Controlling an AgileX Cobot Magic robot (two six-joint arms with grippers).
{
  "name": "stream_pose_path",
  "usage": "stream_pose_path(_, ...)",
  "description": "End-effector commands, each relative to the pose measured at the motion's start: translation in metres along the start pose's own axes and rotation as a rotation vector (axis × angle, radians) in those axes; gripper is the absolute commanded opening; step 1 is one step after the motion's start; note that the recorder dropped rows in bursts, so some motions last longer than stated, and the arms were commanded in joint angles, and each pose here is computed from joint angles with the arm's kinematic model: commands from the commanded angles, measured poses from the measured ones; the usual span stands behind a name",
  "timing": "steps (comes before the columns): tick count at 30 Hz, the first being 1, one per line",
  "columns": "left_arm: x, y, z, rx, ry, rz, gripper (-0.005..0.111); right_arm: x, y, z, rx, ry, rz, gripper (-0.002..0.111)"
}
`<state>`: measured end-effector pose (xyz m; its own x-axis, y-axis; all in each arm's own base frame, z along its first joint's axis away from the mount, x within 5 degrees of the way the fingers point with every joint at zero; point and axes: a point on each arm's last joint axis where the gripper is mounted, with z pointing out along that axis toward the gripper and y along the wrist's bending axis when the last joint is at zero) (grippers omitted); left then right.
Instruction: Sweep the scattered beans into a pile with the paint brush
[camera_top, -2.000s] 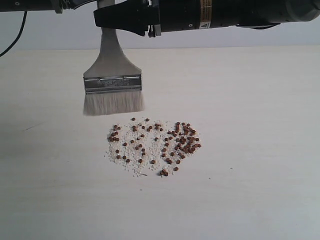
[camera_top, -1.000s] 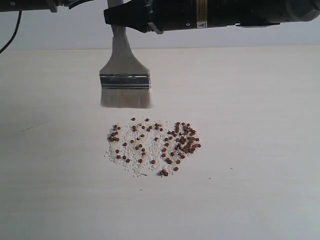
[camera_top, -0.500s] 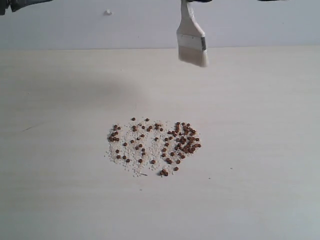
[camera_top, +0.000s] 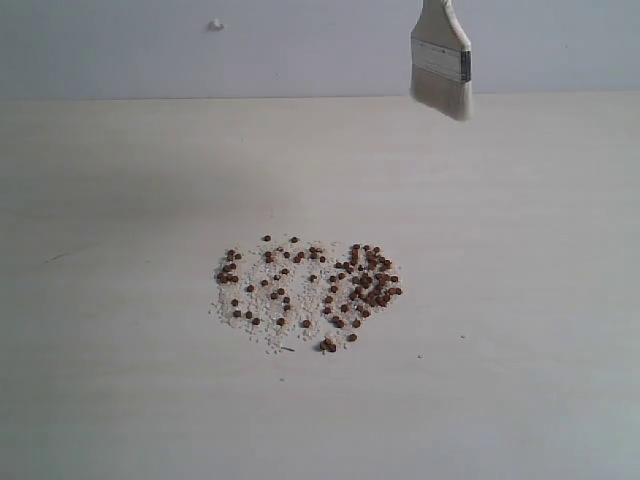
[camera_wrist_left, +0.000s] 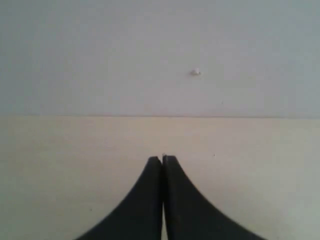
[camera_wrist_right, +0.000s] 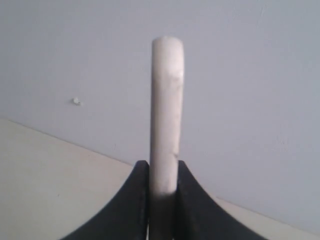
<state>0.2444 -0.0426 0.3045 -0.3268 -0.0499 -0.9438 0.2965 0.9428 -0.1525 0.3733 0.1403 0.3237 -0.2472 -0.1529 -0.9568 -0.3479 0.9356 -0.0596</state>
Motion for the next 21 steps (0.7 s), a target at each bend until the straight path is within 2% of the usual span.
stream_pose_path(1, 0.000, -0.020, -0.057, 0.021, -0.138, -0.014, 0.000, 0.002, 0.016, -0.018, -0.085, 0.004, -0.004, 0.000)
stream_pose_path(5, 0.016, -0.037, -0.104, 0.120, -0.256, 0.026, 0.000, 0.007, 0.035, -0.028, -0.296, 0.023, -0.003, 0.000)
stream_pose_path(9, 0.043, -0.042, -0.136, 0.131, -0.345, 0.052, 0.000, 0.005, 0.046, -0.036, -0.425, 0.042, 0.025, 0.000)
stream_pose_path(16, 0.094, -0.043, -0.155, 0.145, -0.400, 0.069, 0.000, -0.003, 0.052, -0.051, -0.509, 0.031, 0.030, 0.000)
stream_pose_path(21, 0.121, -0.039, -0.153, 0.133, -0.389, 0.060, 0.000, -0.018, 0.050, -0.070, -0.511, -0.020, 0.036, 0.000)
